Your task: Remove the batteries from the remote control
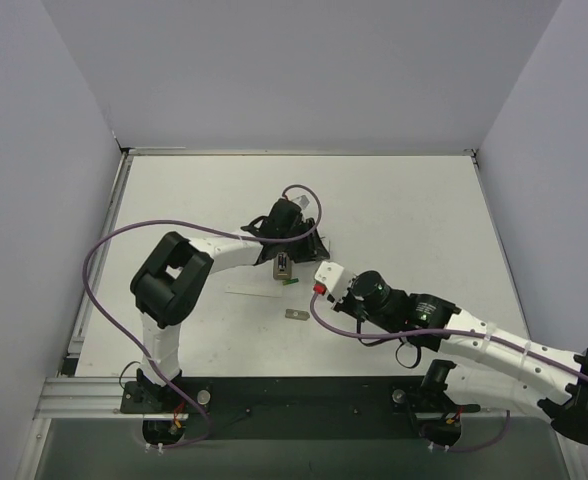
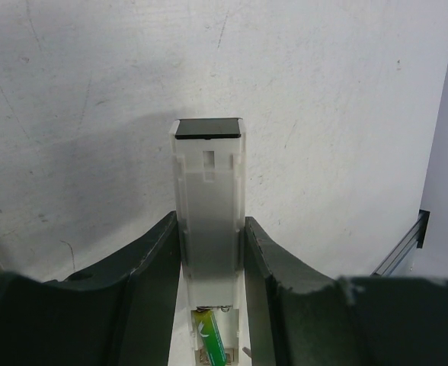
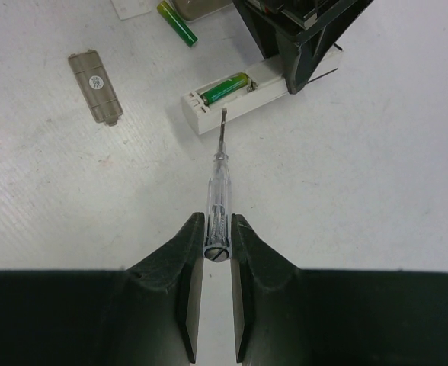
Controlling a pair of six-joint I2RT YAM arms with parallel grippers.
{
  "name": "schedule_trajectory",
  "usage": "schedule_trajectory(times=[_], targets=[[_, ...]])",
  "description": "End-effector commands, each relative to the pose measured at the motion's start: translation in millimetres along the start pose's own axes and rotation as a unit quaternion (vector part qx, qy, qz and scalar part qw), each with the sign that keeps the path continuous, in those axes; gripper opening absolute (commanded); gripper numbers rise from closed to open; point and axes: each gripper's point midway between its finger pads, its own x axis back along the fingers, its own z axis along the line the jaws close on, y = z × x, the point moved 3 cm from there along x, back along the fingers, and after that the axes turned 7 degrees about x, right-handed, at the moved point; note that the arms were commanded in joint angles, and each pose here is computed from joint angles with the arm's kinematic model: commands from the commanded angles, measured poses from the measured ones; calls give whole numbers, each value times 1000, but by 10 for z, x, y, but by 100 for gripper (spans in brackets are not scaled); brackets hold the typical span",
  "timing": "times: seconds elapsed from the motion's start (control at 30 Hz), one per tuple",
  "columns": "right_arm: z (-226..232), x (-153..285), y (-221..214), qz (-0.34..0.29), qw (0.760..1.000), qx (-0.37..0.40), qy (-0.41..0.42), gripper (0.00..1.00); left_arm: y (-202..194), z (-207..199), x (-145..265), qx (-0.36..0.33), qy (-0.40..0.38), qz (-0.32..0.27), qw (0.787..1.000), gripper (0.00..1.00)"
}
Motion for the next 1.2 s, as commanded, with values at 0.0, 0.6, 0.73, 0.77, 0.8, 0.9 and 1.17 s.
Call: schedule_trajectory(times=[0.0,0.6,0.73,0.77,0.8,0.9,1.17], targets=[[-77,-1,129,6,999,29,-15,0,191,-393,144,14,-71,-43,996,0],[-62,-19,200,26,998,61,-22,0,221,-292,135,9,-64,-51,997,0],[-63,-64,148,44,996,70,-28,0,210,-275,144,11,-61,-51,997,0],[-55,-86,131,51,996,74,-28,0,206,-269,146,12,-60,-51,997,0],[-56,-95,122,55,995,77,-30,0,210,-274,147,12,-61,-51,997,0],[-56,-130,114,71,993,91,-37,0,211,-249,149,15,-56,-53,997,0],[3,-256,132,61,993,97,-34,0,215,-246,152,23,-65,-54,996,0]])
